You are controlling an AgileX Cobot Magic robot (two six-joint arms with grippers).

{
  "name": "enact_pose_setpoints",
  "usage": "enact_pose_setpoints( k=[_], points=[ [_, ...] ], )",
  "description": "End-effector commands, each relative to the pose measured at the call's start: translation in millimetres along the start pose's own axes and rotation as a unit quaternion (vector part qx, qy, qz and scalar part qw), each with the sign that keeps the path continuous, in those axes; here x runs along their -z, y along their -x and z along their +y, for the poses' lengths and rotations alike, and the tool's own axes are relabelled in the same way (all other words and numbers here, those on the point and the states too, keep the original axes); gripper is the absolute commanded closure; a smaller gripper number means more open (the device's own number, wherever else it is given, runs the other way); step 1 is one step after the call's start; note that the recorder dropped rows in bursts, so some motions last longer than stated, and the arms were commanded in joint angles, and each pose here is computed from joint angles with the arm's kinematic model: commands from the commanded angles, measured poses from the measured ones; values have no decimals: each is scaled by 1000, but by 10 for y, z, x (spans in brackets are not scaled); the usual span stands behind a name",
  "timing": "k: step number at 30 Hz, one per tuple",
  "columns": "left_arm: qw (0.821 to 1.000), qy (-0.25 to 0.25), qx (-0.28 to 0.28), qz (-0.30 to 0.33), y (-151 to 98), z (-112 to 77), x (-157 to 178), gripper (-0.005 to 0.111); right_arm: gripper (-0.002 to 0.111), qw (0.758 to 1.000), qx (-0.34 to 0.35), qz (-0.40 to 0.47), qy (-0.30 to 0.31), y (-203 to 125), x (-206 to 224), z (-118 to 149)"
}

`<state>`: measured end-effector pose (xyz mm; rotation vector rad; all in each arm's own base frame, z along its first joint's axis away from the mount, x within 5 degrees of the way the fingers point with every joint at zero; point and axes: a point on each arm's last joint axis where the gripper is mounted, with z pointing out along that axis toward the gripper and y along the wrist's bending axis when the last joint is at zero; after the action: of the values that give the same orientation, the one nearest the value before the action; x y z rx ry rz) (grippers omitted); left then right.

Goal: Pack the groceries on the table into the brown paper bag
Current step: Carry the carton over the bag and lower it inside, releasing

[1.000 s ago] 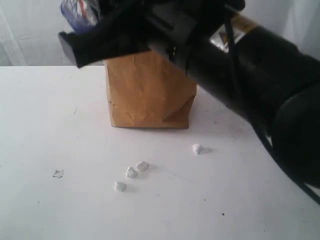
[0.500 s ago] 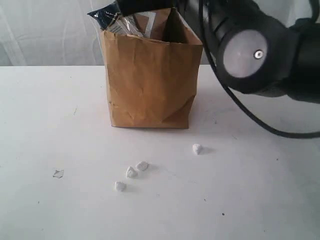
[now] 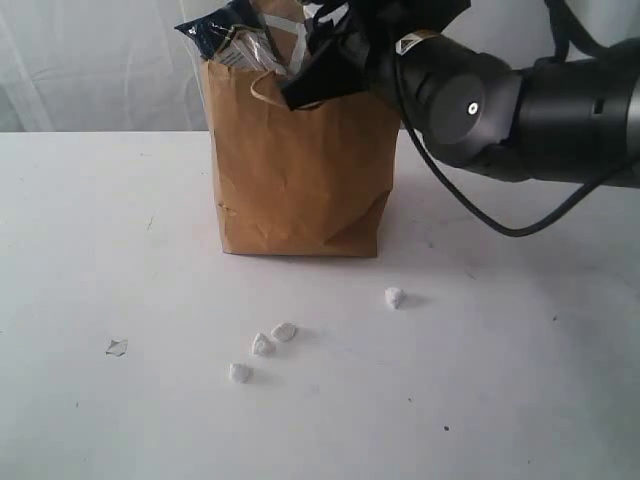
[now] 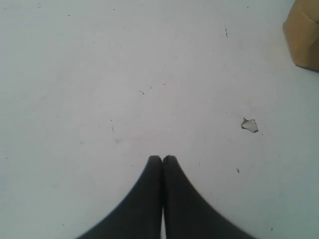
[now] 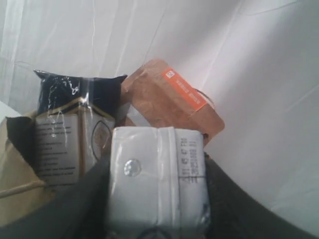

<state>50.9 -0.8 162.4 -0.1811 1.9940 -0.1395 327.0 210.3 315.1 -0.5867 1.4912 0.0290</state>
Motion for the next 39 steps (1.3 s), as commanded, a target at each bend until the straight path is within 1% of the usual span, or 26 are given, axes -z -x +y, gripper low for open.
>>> enact_pose_setpoints(
  k=[1,6,9,13,16,22,25,29,32,35,36,38,39],
  points=[
    [1000,4,-2,-1,-7,7,-3,107,78,1000,6,-11,-10,28,-26,-38],
    [1000,4,-2,-1,-7,7,-3,107,76,1000,12,-8,-8,6,-38,-27],
    [1000,4,-2,-1,-7,7,-3,107,68,1000,18,-7,-9,4,-38,-29],
    [1000,4,-2,-1,-7,7,-3,107,53,1000,18,-5,-8,0,-38,-26],
    [1000,4,-2,-1,-7,7,-3,107,47,1000,18,3,1,-14,-38,-11],
    [1000,4,-2,-1,-7,7,-3,107,47,1000,18,12,12,-31,-37,9],
    [1000,4,-2,-1,-7,7,-3,107,47,1000,14,-11,7,133,57,-34],
    [1000,4,-2,-1,-7,7,-3,107,51,999,6,-47,-4,363,207,-115],
    [1000,4,-2,-1,-7,7,-3,107,57,998,-2,-58,-13,455,282,-187],
    [1000,4,-2,-1,-7,7,-3,107,68,998,-36,-42,-23,460,344,-263],
    [1000,4,-2,-1,-7,7,-3,107,74,998,-46,-30,-30,433,370,-290],
    [1000,4,-2,-1,-7,7,-3,107,86,997,-52,0,-59,347,426,-389],
    [1000,4,-2,-1,-7,7,-3,107,93,995,-50,21,-85,288,466,-455]
  ],
)
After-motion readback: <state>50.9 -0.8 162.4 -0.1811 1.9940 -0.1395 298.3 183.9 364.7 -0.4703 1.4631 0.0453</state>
